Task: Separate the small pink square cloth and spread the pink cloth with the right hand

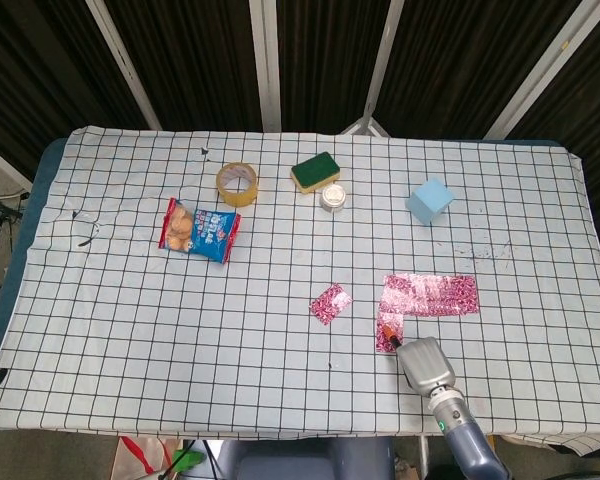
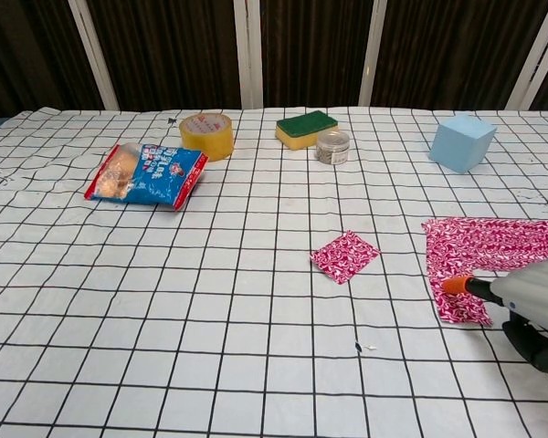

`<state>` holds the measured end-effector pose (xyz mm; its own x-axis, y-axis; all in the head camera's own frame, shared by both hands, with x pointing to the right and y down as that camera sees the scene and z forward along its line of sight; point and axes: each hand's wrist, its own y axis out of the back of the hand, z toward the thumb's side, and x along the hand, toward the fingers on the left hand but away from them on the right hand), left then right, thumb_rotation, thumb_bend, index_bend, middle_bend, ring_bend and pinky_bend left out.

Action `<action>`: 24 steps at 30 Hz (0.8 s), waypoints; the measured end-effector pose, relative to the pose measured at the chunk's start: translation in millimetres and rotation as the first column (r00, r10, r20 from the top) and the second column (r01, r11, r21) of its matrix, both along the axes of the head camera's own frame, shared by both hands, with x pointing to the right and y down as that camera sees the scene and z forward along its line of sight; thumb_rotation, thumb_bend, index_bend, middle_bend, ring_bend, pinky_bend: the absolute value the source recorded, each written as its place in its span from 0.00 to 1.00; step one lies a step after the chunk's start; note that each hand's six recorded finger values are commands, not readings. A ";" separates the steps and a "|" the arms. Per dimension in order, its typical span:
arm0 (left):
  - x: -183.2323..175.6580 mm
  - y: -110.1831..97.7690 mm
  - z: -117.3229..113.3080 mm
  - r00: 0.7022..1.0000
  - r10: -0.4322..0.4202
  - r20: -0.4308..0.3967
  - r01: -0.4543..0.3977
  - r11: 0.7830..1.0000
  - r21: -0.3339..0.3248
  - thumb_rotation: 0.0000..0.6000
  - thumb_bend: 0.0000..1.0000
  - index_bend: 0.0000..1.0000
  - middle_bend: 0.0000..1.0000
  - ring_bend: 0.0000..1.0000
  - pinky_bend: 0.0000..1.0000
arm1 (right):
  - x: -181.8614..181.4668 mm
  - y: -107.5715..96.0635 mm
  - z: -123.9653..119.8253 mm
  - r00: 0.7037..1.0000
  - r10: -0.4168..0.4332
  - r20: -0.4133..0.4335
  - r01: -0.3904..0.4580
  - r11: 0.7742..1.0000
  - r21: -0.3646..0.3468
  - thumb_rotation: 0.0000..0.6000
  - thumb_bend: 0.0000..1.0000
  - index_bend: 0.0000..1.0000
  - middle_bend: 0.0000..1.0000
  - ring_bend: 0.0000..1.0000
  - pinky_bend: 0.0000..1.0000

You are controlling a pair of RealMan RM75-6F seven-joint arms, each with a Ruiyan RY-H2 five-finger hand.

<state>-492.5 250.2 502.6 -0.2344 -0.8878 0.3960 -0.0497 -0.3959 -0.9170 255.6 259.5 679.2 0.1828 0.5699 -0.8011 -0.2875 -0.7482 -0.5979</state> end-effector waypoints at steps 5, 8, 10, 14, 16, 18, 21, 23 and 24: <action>0.2 -0.1 0.5 1.000 0.000 0.001 0.000 1.000 -0.002 1.00 0.26 0.15 0.00 0.00 0.10 | 3.6 8.4 -5.6 1.000 -0.003 0.005 0.003 1.000 -0.005 1.00 0.79 0.12 0.83 0.78 0.54; 0.1 -0.2 0.5 1.000 -0.002 0.001 0.002 1.000 -0.002 1.00 0.26 0.15 0.00 0.00 0.10 | 6.1 11.7 -8.0 1.000 0.001 0.005 -0.001 1.000 -0.008 1.00 0.79 0.12 0.83 0.78 0.54; -0.1 -0.1 0.5 1.000 -0.002 0.001 0.002 1.000 -0.002 1.00 0.26 0.15 0.00 0.00 0.10 | 6.9 13.1 -9.8 1.000 0.003 0.007 -0.003 1.000 -0.007 1.00 0.79 0.12 0.83 0.78 0.54; 0.0 0.0 0.4 1.000 -0.002 0.001 0.002 1.000 -0.002 1.00 0.26 0.15 0.00 0.00 0.10 | 6.9 14.4 -14.4 1.000 0.004 0.015 -0.004 1.000 -0.001 1.00 0.79 0.12 0.83 0.78 0.54; 0.1 0.0 0.5 1.000 -0.002 0.000 0.002 1.000 -0.003 1.00 0.26 0.15 0.00 0.00 0.10 | 5.9 13.8 -17.5 1.000 0.004 0.022 -0.005 1.000 0.006 1.00 0.79 0.12 0.83 0.78 0.54; 0.2 -0.1 0.3 1.000 -0.002 -0.001 0.002 1.000 -0.001 1.00 0.26 0.15 0.00 0.00 0.10 | 4.6 12.0 -20.7 0.999 0.007 0.031 -0.007 1.000 0.016 1.00 0.79 0.11 0.83 0.77 0.54; -0.1 -0.3 -0.4 1.000 -0.003 -0.003 0.003 1.000 0.002 1.00 0.26 0.15 0.00 0.00 0.10 | 2.6 4.9 -28.2 0.998 0.023 0.056 -0.025 0.999 0.046 1.00 0.79 0.05 0.67 0.63 0.49; -0.4 -0.5 -0.9 1.000 -0.004 -0.005 0.004 1.000 0.005 1.00 0.26 0.14 0.00 0.00 0.10 | 1.9 -1.6 -35.7 0.996 0.043 0.082 -0.049 0.996 0.074 1.00 0.79 0.00 0.47 0.44 0.36; -0.5 -0.6 -1.1 1.000 -0.004 -0.007 0.005 1.000 0.007 1.00 0.26 0.14 0.00 0.00 0.10 | 2.0 -4.3 -39.4 0.994 0.055 0.096 -0.063 0.994 0.084 1.00 0.79 0.00 0.35 0.36 0.28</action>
